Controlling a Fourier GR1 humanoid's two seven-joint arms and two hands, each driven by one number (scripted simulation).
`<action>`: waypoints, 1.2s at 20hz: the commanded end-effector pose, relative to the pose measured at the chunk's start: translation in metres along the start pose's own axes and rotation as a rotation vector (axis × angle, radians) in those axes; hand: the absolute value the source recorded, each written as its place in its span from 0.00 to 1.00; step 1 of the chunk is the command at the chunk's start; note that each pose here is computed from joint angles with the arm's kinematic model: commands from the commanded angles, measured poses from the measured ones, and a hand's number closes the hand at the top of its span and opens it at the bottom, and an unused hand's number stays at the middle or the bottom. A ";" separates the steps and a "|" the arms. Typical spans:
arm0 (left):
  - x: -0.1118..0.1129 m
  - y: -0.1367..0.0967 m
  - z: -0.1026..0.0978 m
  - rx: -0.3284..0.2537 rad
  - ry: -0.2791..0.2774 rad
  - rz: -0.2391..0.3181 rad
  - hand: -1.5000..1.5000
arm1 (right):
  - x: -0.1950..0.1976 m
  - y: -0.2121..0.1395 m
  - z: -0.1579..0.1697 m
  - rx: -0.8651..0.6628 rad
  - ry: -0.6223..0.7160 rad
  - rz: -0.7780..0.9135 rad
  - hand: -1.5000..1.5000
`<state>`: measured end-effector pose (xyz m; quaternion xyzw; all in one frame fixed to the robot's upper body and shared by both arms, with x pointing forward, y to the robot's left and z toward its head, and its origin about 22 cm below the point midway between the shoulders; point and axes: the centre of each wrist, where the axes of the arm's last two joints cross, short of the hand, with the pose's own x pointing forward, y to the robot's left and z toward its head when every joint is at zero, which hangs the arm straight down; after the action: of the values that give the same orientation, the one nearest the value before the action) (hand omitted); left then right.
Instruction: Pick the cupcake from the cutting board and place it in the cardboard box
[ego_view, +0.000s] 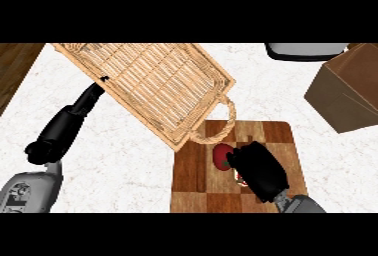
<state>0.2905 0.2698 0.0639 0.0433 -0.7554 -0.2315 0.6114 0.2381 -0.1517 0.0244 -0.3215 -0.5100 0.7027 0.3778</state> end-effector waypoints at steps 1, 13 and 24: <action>0.000 -0.007 -0.011 0.003 -0.012 -0.008 0.50 | -0.010 0.003 -0.003 -0.060 -0.031 0.026 1.00; 0.008 -0.009 -0.019 -0.015 -0.017 0.012 0.50 | -0.082 -0.085 -0.114 -0.321 0.239 -0.264 1.00; -0.003 -0.016 0.000 0.003 0.001 0.002 0.50 | -0.100 -0.164 -0.091 -0.678 0.532 -0.385 1.00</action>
<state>0.2927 0.2638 0.0605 0.0431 -0.7568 -0.2306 0.6101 0.3965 -0.1509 0.1434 -0.4656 -0.6355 0.4047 0.4644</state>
